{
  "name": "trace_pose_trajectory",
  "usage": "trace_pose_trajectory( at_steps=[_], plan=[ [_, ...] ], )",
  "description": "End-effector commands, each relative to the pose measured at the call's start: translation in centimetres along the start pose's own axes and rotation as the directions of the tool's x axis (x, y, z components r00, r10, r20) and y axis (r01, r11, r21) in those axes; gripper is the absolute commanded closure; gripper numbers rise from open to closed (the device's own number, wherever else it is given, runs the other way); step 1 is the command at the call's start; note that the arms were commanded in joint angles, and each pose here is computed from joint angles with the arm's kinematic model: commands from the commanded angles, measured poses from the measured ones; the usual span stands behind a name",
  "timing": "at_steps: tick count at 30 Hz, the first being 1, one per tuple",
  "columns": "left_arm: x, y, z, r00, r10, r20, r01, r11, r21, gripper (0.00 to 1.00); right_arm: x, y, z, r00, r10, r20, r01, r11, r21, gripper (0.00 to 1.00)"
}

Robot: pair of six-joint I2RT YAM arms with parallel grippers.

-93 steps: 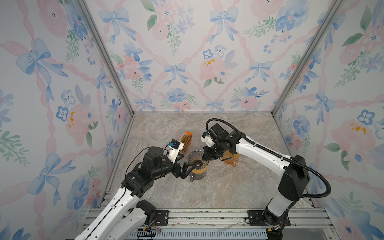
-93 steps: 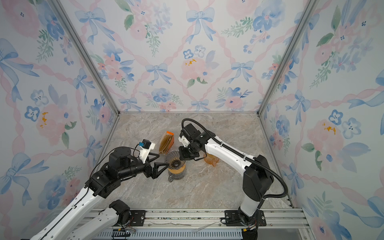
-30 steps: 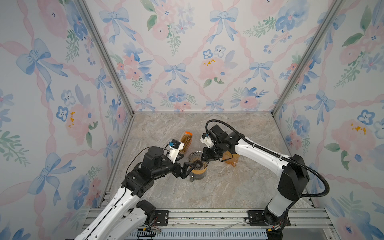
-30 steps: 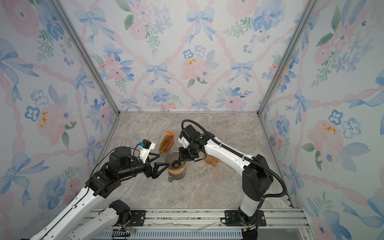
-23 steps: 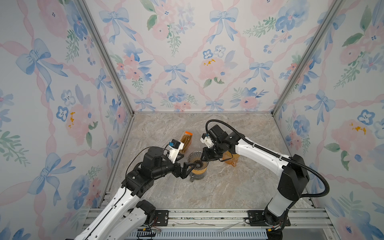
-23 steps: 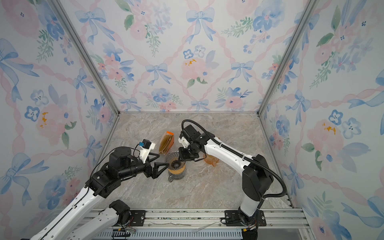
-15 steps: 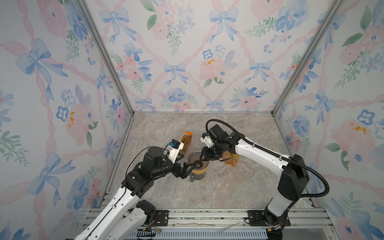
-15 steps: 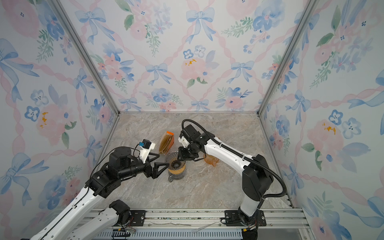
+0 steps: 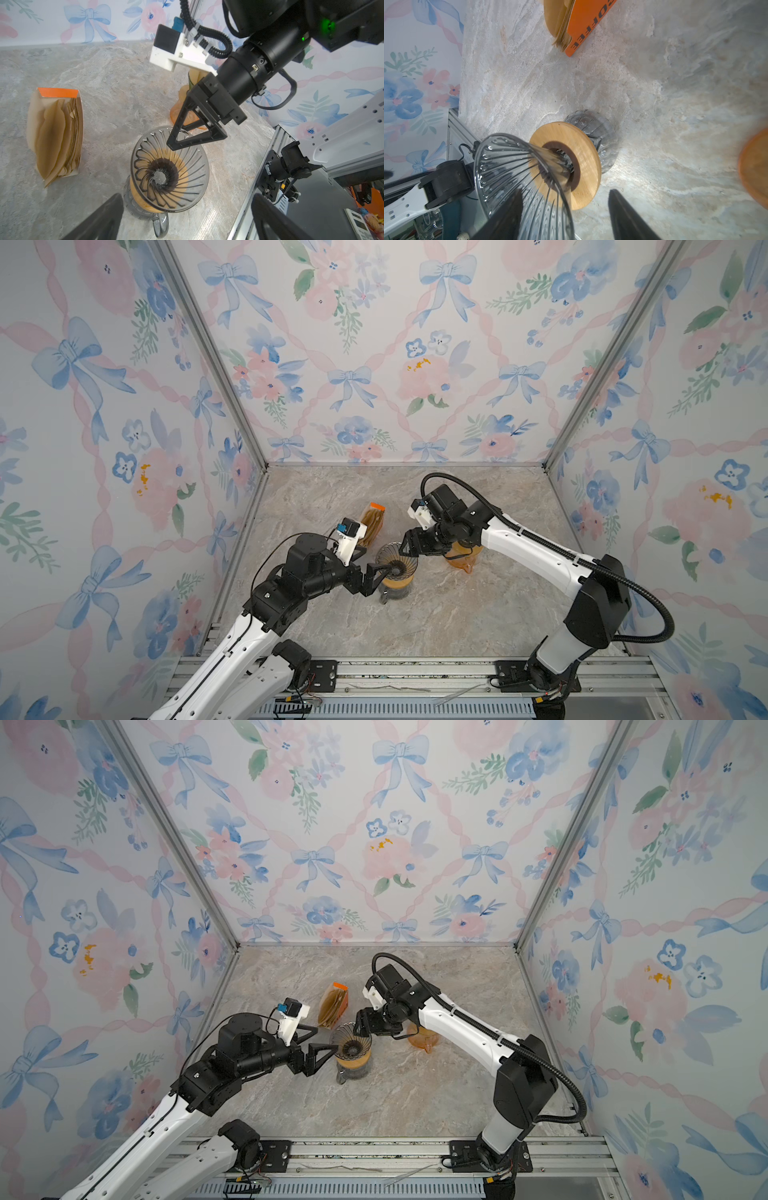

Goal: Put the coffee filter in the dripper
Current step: 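Open the right gripper and withdraw it from the dripper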

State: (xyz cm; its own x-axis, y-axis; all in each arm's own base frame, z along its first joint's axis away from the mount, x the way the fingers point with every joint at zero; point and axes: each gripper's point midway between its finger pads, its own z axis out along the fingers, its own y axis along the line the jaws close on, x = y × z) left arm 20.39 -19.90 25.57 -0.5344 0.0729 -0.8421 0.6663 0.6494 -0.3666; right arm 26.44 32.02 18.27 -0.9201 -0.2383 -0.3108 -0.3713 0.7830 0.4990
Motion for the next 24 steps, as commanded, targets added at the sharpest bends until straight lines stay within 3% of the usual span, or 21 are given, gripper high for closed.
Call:
trace_pose_trajectory(
  at_steps=[1, 6, 17, 24],
  plan=[
    [-0.4, 0.9, -0.3, 1.0, -0.006, 0.023, 0.008, 0.999, -0.053, 0.02, -0.2, 0.3, -2.0, 0.998, -0.015, 0.057, 0.016, 1.0, -0.018, 0.21],
    [-0.6, 2.2, -0.5, 0.999, -0.035, 0.013, 0.037, 0.991, -0.131, 0.02, 0.2, 0.5, -4.1, 0.992, -0.042, 0.116, 0.047, 0.998, -0.04, 0.01],
    [-2.5, 6.0, 0.3, 0.994, -0.091, -0.055, 0.071, 0.951, -0.302, 0.02, 2.1, 0.6, -8.7, 0.948, -0.123, 0.293, 0.147, 0.987, -0.061, 0.04],
    [-3.4, 10.0, 2.6, 0.983, -0.094, -0.157, 0.026, 0.921, -0.389, 0.25, 2.9, 0.7, -11.2, 0.917, -0.158, 0.365, 0.191, 0.98, -0.055, 0.04]
  ],
)
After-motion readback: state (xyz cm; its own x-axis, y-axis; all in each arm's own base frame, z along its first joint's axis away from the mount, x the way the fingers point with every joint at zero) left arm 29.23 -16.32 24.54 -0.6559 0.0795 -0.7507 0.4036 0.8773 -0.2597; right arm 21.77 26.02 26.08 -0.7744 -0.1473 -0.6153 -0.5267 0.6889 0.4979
